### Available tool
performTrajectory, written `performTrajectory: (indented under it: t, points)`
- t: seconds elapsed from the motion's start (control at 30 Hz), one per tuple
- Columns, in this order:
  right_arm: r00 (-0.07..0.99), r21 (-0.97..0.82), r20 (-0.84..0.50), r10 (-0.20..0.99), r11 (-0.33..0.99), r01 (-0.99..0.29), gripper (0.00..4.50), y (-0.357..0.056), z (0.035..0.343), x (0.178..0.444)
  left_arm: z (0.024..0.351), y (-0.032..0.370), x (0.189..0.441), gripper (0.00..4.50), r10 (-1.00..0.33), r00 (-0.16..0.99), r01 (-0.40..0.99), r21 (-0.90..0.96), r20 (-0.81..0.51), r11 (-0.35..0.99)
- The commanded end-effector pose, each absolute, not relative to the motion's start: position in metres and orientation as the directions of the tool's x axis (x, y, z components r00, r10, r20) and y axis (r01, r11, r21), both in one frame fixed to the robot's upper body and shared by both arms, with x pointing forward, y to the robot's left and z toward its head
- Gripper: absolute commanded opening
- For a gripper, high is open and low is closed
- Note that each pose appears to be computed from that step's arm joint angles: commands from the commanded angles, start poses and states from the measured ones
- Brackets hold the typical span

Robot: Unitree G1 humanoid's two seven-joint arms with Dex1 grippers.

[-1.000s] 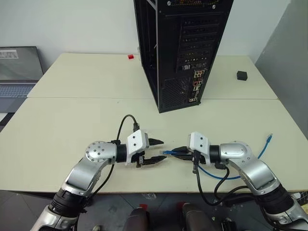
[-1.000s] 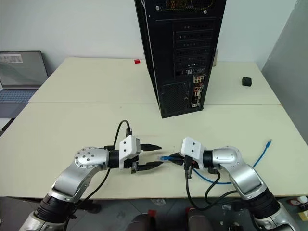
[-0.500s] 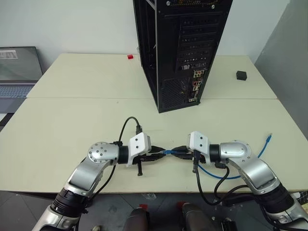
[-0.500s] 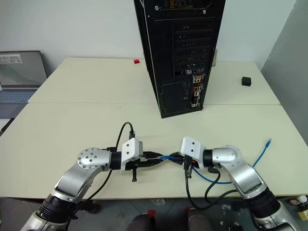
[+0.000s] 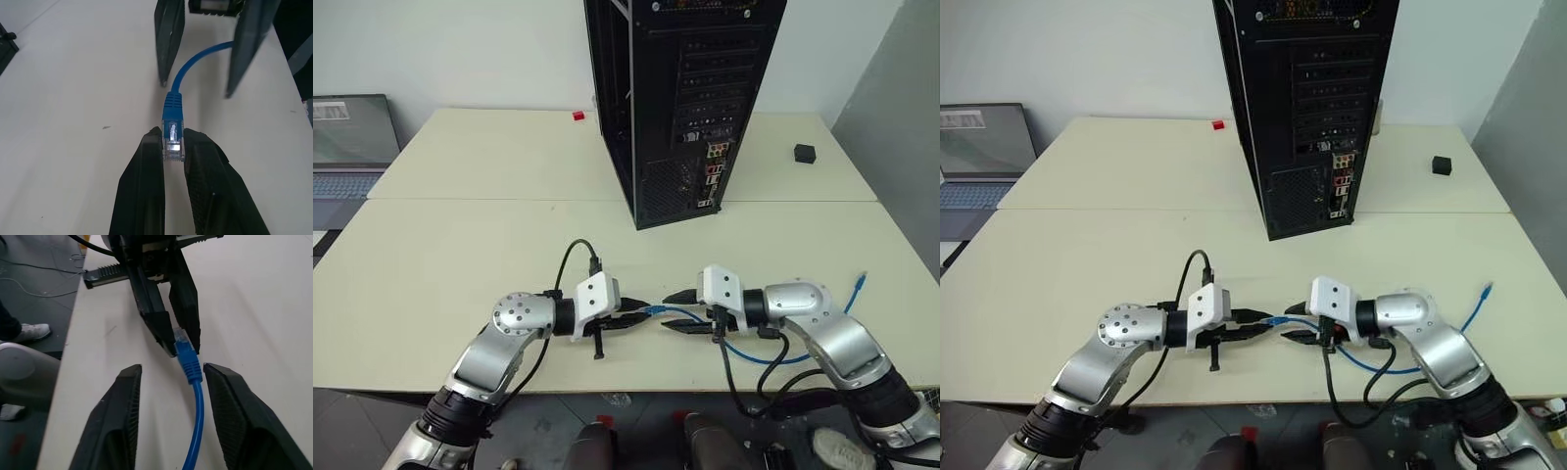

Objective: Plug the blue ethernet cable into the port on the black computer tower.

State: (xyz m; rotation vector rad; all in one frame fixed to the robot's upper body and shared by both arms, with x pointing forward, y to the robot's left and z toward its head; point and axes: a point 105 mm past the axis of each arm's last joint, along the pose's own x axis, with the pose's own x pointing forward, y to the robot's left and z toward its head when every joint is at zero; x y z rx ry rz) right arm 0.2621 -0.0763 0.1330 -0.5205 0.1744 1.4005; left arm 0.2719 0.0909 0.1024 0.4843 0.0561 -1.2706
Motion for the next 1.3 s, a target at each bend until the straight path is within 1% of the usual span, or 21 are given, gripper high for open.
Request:
performTrajectory:
  t: [0.03,0.13,0.2,0.23,0.27,0.3,0.4,0.47,0.67,0.83,0.97,1.03,1.1,1.13,1.3]
  points:
    - [0.197,-0.234,-0.383,0.903,0.111,-0.966,3.14,-0.093,0.158,0.259,0.115,0.085,0.273,0.3,-0.901,0.374,0.853,0.463,-0.221,0.241]
    - [0.24,-0.172,-0.343,0.908,0.191,-0.966,3.81,-0.104,0.166,0.26,0.12,0.081,0.279,0.3,-0.886,0.439,0.745,0.612,-0.15,0.266]
    - [0.263,-0.125,-0.306,0.915,0.235,-0.964,4.31,-0.106,0.171,0.261,0.123,0.08,0.28,0.3,-0.884,0.453,0.667,0.703,-0.119,0.247]
    - [0.273,-0.094,-0.275,0.922,0.257,-0.962,4.45,-0.105,0.173,0.261,0.126,0.079,0.279,0.3,-0.886,0.451,0.601,0.769,-0.102,0.218]
    - [0.283,-0.057,-0.241,0.928,0.278,-0.959,4.5,-0.104,0.176,0.261,0.128,0.078,0.278,0.3,-0.893,0.442,0.532,0.826,-0.085,0.185]
    - [0.288,-0.029,-0.213,0.934,0.288,-0.957,4.5,-0.103,0.178,0.261,0.131,0.077,0.276,0.3,-0.902,0.427,0.461,0.873,-0.061,0.159]
    - [0.281,0.03,-0.178,0.943,0.29,-0.956,4.5,-0.095,0.18,0.259,0.135,0.075,0.269,0.3,-0.928,0.372,0.307,0.947,-0.031,0.092]
    - [0.284,0.059,-0.167,0.944,0.297,-0.953,4.5,-0.09,0.18,0.26,0.137,0.075,0.268,0.3,-0.935,0.355,0.24,0.968,-0.012,0.079]
    - [0.264,0.145,-0.159,0.951,0.287,-0.947,4.5,-0.072,0.171,0.263,0.139,0.075,0.267,0.3,-0.942,0.333,0.152,0.984,0.035,0.09]
    - [0.239,0.175,-0.16,0.958,0.266,-0.948,4.5,-0.066,0.167,0.264,0.141,0.076,0.268,0.3,-0.938,0.34,0.125,0.986,0.061,0.11]
    - [0.24,0.179,-0.161,0.957,0.267,-0.947,4.5,-0.063,0.165,0.267,0.142,0.077,0.269,0.3,-0.934,0.349,0.11,0.988,0.068,0.113]
    - [0.245,0.182,-0.159,0.956,0.272,-0.945,4.15,-0.062,0.164,0.268,0.141,0.077,0.269,0.3,-0.933,0.353,0.106,0.988,0.067,0.111]
    - [0.246,0.18,-0.164,0.955,0.274,-0.945,3.96,-0.063,0.163,0.269,0.141,0.078,0.269,0.3,-0.932,0.355,0.104,0.988,0.069,0.113]
    - [0.245,0.178,-0.168,0.955,0.274,-0.945,3.57,-0.063,0.163,0.269,0.141,0.078,0.269,0.3,-0.931,0.358,0.102,0.988,0.071,0.114]
    - [0.25,0.174,-0.17,0.953,0.278,-0.945,2.55,-0.063,0.162,0.27,0.141,0.08,0.27,0.3,-0.928,0.365,0.094,0.989,0.072,0.113]
